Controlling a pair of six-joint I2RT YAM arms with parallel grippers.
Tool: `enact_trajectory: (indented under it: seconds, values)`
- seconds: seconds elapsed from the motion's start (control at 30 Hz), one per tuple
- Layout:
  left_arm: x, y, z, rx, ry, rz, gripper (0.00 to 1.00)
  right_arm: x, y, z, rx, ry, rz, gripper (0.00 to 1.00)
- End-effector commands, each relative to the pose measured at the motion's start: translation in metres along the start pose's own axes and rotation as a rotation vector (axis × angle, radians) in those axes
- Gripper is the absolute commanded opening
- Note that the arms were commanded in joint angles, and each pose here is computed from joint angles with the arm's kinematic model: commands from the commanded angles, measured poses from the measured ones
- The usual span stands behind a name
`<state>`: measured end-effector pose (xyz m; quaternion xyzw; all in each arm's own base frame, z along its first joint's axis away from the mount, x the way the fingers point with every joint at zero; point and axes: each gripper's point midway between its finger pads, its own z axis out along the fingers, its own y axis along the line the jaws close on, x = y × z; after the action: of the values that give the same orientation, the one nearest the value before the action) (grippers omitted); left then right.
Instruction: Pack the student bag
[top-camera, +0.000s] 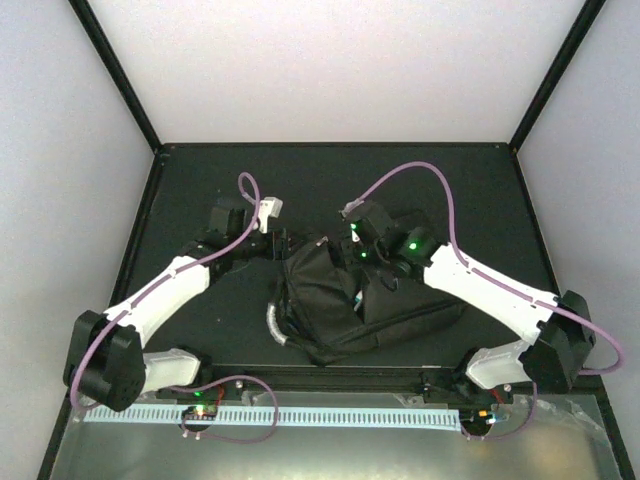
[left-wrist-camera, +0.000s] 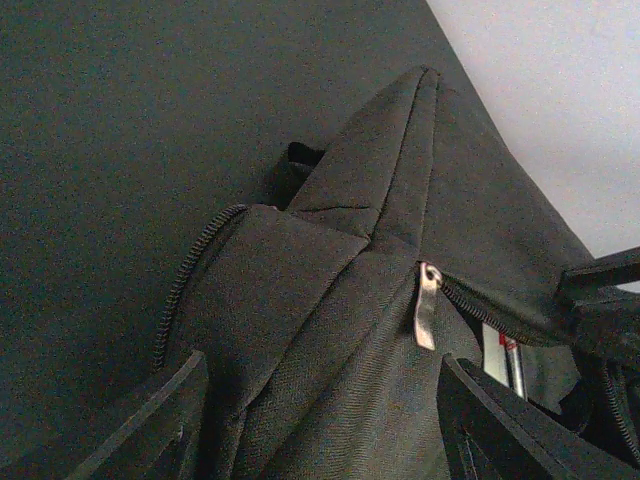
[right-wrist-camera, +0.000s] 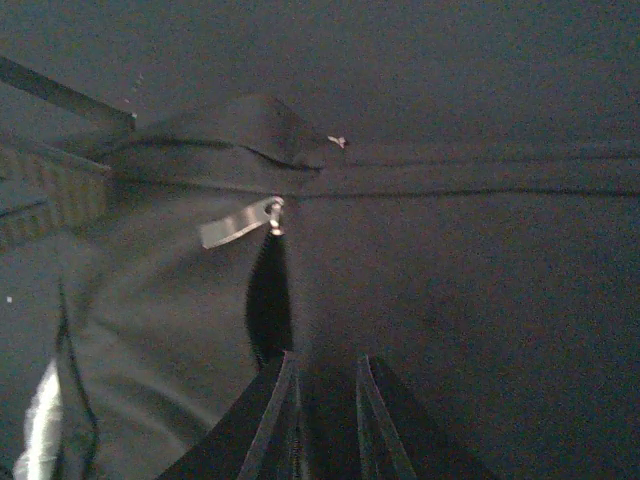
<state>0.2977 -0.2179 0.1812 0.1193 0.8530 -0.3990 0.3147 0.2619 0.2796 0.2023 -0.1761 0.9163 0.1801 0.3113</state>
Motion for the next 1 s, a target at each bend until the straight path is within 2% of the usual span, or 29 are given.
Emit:
enact_trajectory:
  seconds: [0.0, 0.27, 0.4, 0.47, 0.6, 0.8, 0.87, 0.97]
  values:
    - [0.002, 0.009, -0.004, -0.027, 0.000, -0.006, 0.65, 0.007, -0.007, 0.014, 0.023, -0.015, 0.023, 0.22]
    - [0.001, 0.027, -0.011, -0.052, -0.014, -0.048, 0.71, 0.019, 0.018, 0.032, -0.143, -0.009, 0.049, 0.26]
    - [0.004, 0.027, -0.008, -0.023, -0.001, -0.058, 0.72, 0.010, 0.020, 0.033, -0.132, -0.018, 0.027, 0.28]
    - [0.008, 0.024, -0.003, 0.016, 0.023, -0.064, 0.70, 0.005, 0.021, 0.033, -0.122, -0.022, 0.009, 0.31]
    - [0.013, 0.021, 0.008, 0.083, 0.063, -0.084, 0.56, -0.006, 0.015, 0.033, -0.067, -0.042, -0.033, 0.44]
    - [0.016, 0.020, 0.011, 0.112, 0.069, -0.091, 0.44, -0.018, 0.013, 0.039, -0.006, -0.030, -0.166, 0.58]
    - [0.019, 0.019, 0.013, 0.129, 0.080, -0.095, 0.35, -0.020, 0.012, 0.046, 0.025, -0.010, -0.203, 0.64]
    - [0.024, 0.019, 0.017, 0.156, 0.105, -0.106, 0.15, -0.026, 0.013, 0.051, 0.055, 0.006, -0.257, 0.67]
